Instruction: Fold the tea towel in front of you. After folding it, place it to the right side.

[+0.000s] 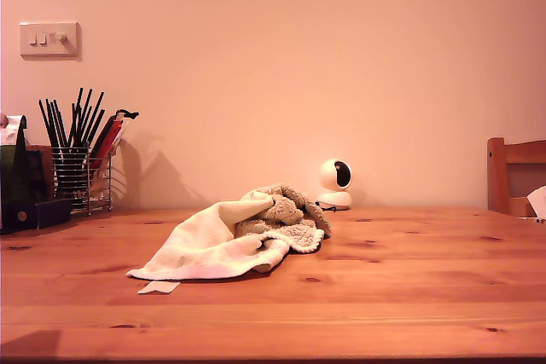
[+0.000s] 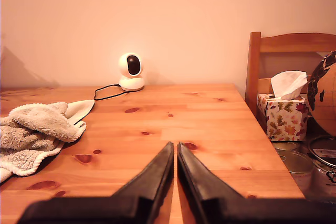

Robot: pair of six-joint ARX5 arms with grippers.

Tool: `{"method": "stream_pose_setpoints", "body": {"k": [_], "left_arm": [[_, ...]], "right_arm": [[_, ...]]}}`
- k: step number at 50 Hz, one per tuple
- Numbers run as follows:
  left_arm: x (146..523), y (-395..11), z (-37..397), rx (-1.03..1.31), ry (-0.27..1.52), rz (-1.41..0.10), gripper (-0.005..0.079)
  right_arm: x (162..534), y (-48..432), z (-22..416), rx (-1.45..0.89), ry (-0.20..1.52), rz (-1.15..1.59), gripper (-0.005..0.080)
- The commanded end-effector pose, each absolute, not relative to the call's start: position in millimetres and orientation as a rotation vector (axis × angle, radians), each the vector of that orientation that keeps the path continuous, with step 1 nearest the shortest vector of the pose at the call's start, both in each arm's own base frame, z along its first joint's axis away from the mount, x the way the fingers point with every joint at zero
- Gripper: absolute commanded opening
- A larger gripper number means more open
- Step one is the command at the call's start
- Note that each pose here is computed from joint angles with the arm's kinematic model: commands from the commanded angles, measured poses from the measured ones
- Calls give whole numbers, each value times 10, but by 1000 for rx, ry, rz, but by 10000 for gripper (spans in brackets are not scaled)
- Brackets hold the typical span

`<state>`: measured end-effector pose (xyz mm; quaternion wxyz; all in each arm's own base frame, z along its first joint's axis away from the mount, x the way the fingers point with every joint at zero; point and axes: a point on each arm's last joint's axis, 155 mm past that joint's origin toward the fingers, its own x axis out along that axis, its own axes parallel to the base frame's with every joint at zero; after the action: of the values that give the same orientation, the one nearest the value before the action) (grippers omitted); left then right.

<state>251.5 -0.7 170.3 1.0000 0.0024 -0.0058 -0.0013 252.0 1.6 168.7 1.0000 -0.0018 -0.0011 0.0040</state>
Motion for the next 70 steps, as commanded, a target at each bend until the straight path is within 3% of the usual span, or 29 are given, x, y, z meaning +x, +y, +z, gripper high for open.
{"method": "stream_pose_setpoints", "body": {"k": [1,18,31,39,45,54,70], "left_arm": [[2454,-258,1019,-72,226,-138,-21],[2472,-262,1110,-75,189,-141,-21],[2448,-373,1912,-213,-54,-216,-21],[2295,-589,2327,-257,-122,-351,-21],[2155,-807,2514,-238,-112,-478,-21],[2076,-1110,2378,-159,62,-649,-21],[2279,-1457,2049,71,218,-849,-21]], "right_arm": [[2411,27,1139,-33,251,35,-12],[2433,28,1230,-34,214,36,-12],[2447,186,2128,180,-119,130,-12],[2295,416,2570,307,-205,281,6],[2135,704,2755,290,-194,446,6],[1965,1102,2743,217,-90,679,6],[2205,1295,2345,25,72,794,6]]}}
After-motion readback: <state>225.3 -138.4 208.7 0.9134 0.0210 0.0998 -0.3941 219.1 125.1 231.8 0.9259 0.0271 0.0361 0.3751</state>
